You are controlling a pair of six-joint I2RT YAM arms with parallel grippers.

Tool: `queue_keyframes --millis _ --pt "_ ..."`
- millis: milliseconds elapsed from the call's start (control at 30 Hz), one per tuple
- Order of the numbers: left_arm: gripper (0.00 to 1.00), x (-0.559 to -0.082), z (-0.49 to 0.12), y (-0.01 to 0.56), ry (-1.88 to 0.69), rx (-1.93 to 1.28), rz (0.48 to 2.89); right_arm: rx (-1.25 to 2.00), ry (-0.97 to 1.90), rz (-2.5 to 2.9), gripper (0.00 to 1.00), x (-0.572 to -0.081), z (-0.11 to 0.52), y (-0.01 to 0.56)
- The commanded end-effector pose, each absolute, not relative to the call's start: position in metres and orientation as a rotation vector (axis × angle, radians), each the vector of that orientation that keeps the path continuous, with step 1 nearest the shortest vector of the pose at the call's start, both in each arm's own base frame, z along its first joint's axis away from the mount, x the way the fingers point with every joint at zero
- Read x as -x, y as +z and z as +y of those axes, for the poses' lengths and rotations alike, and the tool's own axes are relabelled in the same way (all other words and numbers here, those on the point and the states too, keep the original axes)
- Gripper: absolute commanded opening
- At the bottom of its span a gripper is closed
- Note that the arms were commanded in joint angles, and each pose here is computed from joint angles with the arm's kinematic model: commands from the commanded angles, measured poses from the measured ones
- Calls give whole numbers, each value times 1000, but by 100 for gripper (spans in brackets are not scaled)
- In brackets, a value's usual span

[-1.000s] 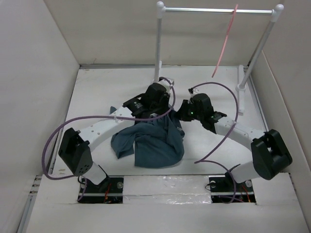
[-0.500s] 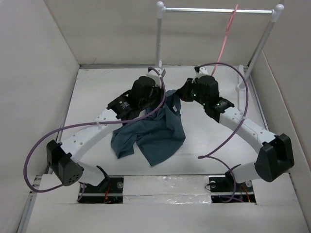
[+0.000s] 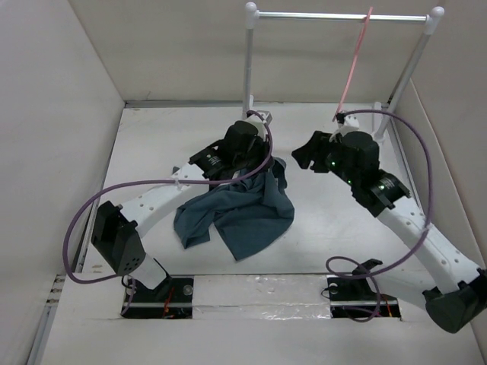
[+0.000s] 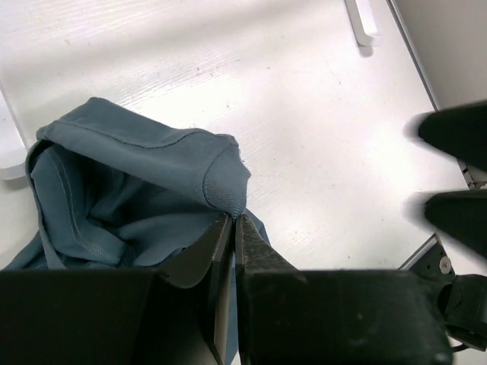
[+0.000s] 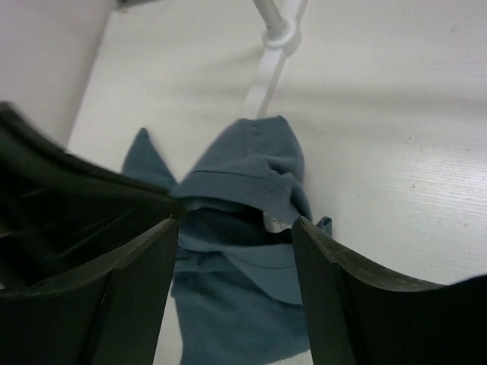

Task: Place the t-shirt on the hanger
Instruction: Pick up the T-shirt from the center of the board, then pick up the hanger from the clothesline.

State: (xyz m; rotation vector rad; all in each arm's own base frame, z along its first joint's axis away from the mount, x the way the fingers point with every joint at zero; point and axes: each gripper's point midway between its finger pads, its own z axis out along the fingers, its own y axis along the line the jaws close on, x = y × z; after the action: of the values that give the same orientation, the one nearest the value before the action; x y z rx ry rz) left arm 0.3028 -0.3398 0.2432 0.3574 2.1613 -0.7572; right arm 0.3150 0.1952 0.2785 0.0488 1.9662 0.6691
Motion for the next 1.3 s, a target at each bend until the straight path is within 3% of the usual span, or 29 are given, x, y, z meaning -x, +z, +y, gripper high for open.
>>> queue_keyframes --millis 0,33,100,133,167,200,267,300,333,433,533,700,800,933,1100,1133,1267 --pt "0 -305 -355 271 -846 -369 2080 -35 725 1889 67 -290 186 339" --pt "0 -306 -356 268 -841 -376 2087 -19 727 1859 50 -286 184 356" --pt "0 -307 -358 266 -845 -383 2086 -57 688 1786 28 -287 165 401" --pt "0 -308 -359 264 -845 -386 2087 -91 608 1784 7 -292 150 408" --pt "0 -307 -361 264 -852 -394 2088 -121 564 1768 2 -298 139 419" --pt "0 -307 -362 264 -857 -396 2085 -167 514 1722 2 -312 125 446" --pt "0 -307 -366 264 -874 -410 2079 -222 392 1703 12 -331 104 458" --pt "0 -307 -366 264 -874 -412 2079 -248 356 1657 24 -335 93 480" --pt "0 -308 -367 263 -875 -419 2078 -292 252 1683 47 -359 80 469" --pt "0 -304 -365 261 -871 -450 2070 -318 137 1715 76 -400 63 461" --pt "0 -299 -363 254 -857 -473 2070 -315 100 1733 82 -424 60 459" --pt "0 -293 -360 247 -866 -484 2074 -373 1 1775 81 -466 42 437" --pt "0 -292 -360 248 -872 -487 2065 -380 -10 1803 75 -484 37 427" --pt "0 -292 -360 248 -869 -493 2062 -393 -28 1825 60 -491 33 417" --pt "0 -293 -360 247 -862 -497 2065 -405 -30 1791 57 -486 26 421" --pt "0 -293 -360 245 -863 -497 2070 -400 -24 1795 49 -486 27 421" --pt "0 -293 -362 244 -870 -499 2073 -406 -21 1812 38 -488 21 416"
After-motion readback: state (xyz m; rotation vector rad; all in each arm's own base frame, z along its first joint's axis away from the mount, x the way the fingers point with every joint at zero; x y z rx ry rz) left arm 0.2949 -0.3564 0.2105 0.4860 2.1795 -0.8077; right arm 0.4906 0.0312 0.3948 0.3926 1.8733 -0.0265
